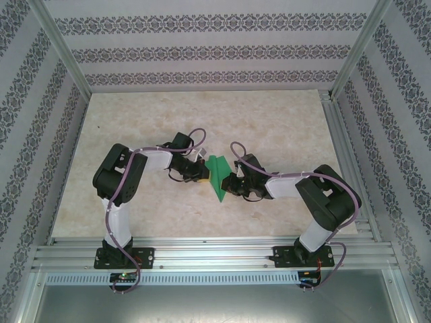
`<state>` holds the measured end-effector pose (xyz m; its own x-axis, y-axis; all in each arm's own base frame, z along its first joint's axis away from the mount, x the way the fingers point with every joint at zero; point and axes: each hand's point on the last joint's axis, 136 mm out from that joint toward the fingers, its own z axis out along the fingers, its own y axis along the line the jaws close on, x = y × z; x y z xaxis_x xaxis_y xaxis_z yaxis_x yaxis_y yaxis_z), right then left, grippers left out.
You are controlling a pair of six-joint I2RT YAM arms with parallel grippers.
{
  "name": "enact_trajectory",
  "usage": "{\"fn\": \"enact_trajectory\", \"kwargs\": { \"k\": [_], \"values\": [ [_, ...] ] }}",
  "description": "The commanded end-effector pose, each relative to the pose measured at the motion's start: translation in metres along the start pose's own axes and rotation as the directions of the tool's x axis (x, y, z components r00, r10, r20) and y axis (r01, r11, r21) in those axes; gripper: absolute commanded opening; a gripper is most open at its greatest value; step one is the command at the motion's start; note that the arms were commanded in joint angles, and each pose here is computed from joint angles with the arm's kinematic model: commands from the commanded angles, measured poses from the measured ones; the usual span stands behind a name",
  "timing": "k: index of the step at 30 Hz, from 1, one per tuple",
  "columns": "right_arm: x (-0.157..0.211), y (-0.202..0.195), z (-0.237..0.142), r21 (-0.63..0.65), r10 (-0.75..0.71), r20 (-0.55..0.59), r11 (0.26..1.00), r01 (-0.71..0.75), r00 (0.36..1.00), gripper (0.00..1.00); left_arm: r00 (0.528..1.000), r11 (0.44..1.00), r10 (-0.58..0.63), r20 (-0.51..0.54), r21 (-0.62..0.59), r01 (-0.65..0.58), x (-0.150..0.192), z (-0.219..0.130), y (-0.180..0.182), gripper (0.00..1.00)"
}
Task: Fold a paper plane with a square sheet of paper (pick it up from the middle)
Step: Fourth fold the wing at the center of the table.
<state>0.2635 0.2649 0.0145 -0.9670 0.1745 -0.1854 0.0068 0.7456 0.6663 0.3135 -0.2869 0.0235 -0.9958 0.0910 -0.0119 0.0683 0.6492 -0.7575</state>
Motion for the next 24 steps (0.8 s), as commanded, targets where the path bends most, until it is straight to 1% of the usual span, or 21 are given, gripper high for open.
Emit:
{"fn": "enact_trajectory", "kwargs": {
  "k": [1, 5, 8, 18, 24],
  "values": [
    [0.001, -0.020, 0.001, 0.095, -0.018, -0.009, 0.995, 0.019, 1.000, 0.14, 0.998, 0.998, 0.056, 0.002, -0.015, -0.056, -0.009, -0.004, 0.001, 0.02],
    [0.001, -0.022, -0.001, 0.111, -0.028, -0.012, 0.993, 0.029, 1.000, 0.13, 0.997, 0.997, 0.082, 0.005, 0.007, -0.082, -0.012, -0.005, -0.006, 0.03],
    [-0.001, -0.021, -0.001, 0.118, -0.037, -0.014, 0.992, 0.038, 0.999, 0.13, 0.996, 0.996, 0.085, -0.002, -0.015, -0.085, -0.013, -0.004, -0.002, 0.03],
    [-0.002, -0.018, -0.002, 0.108, -0.047, -0.017, 0.993, 0.049, 0.999, 0.13, 0.996, 0.996, 0.087, -0.016, -0.020, -0.087, -0.016, 0.005, 0.007, 0.03],
    [-0.004, -0.017, -0.003, 0.125, -0.062, -0.023, 0.990, 0.064, 0.998, 0.13, 0.994, 0.993, 0.112, -0.016, 0.026, -0.111, -0.019, 0.002, -0.006, 0.05]
  ]
}}
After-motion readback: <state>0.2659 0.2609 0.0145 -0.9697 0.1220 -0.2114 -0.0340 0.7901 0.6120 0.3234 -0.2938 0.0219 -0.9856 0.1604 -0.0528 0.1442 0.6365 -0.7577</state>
